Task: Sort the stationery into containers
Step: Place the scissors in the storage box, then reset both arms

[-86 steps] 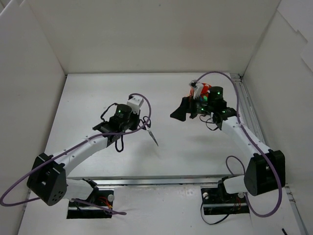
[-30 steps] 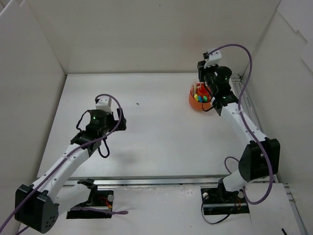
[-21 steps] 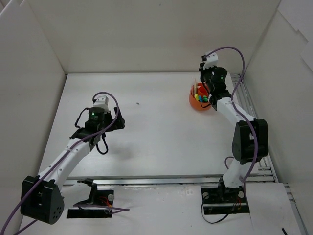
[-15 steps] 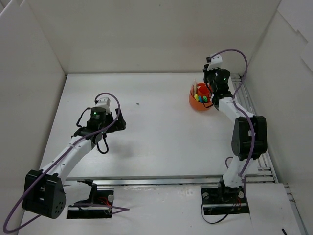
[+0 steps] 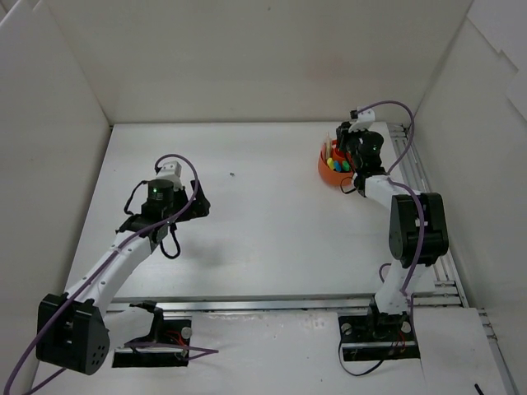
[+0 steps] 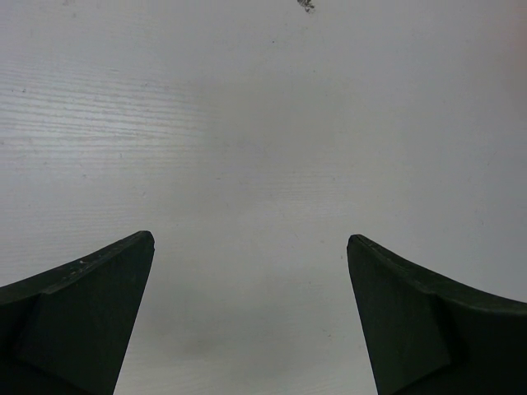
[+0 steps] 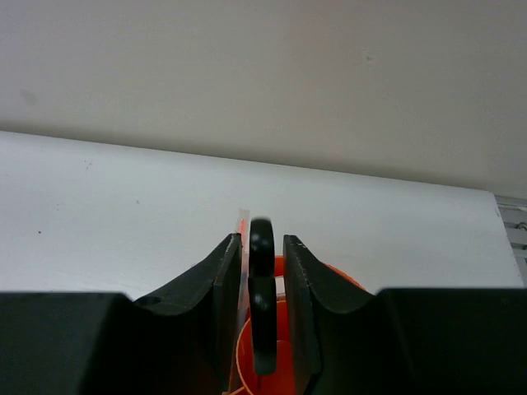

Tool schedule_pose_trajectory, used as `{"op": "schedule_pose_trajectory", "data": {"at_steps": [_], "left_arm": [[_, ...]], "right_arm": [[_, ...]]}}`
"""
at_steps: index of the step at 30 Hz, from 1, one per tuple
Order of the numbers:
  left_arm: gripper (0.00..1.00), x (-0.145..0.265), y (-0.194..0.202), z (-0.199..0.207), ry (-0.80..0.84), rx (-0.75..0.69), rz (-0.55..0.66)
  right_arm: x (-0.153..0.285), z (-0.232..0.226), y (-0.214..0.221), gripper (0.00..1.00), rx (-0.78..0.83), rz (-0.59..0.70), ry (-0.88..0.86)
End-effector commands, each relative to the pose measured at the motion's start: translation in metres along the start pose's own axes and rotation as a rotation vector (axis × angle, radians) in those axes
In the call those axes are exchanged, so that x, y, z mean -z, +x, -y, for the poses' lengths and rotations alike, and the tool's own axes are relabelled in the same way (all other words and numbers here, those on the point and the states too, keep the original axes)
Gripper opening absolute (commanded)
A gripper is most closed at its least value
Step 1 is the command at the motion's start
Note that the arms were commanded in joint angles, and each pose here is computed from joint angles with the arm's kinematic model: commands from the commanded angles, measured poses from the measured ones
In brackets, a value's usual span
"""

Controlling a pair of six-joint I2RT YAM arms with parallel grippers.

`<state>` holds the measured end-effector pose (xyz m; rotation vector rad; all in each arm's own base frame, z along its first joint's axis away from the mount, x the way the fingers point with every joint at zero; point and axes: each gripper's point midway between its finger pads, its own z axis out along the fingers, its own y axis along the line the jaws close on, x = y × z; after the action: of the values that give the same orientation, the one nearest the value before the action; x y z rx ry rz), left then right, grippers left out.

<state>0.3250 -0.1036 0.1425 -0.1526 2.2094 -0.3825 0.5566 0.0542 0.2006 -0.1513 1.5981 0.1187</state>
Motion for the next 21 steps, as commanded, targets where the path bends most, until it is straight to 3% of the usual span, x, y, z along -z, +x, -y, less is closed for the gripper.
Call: {"op": "schedule_pose_trajectory", "data": {"at_steps": [1, 3, 4, 5, 7, 8, 12, 17, 19, 20, 21], "left_arm": [[0.99, 0.018, -0.032, 0.009, 0.032, 0.009, 0.117], [0.99, 0.021, -0.031, 0.009, 0.034, 0.011, 0.126], [0.99, 0.022, -0.031, 0.009, 0.041, 0.007, 0.13], [1.0, 0.024, -0.031, 0.011, 0.051, 0.008, 0.134], [1.0, 0.026, -0.028, 0.011, 0.057, 0.009, 0.13], [0.99, 0.028, -0.028, 0.013, 0.064, 0.015, 0.134], [1.0, 0.038, -0.03, 0.016, 0.088, 0.016, 0.157], [1.0, 0.054, -0.028, 0.018, 0.115, 0.024, 0.19], [1.0, 0.058, -0.024, 0.021, 0.138, 0.034, 0.19], [0.99, 0.059, -0.023, 0.023, 0.15, 0.034, 0.186], [0.99, 0.062, -0.019, 0.023, 0.157, 0.039, 0.182]], "right_arm": [[0.005, 0.003, -0.072, 0.26, -0.057, 0.226, 0.016], [0.011, 0.005, -0.084, 0.4, -0.064, 0.252, 0.031], [0.014, 0.005, -0.088, 0.54, -0.064, 0.26, 0.032], [0.016, 0.006, -0.091, 0.61, -0.072, 0.265, 0.039], [0.025, 0.006, -0.108, 0.93, -0.063, 0.299, 0.042], [0.029, 0.006, -0.111, 0.98, -0.066, 0.302, 0.048], [0.063, 0.019, -0.146, 0.98, -0.105, 0.378, 0.13], [0.126, 0.041, -0.151, 0.98, -0.22, 0.377, 0.301], [0.143, 0.045, -0.135, 0.98, -0.276, 0.323, 0.346], [0.16, 0.043, -0.147, 0.98, -0.294, 0.34, 0.345], [0.165, 0.041, -0.126, 0.98, -0.306, 0.236, 0.356]]}}
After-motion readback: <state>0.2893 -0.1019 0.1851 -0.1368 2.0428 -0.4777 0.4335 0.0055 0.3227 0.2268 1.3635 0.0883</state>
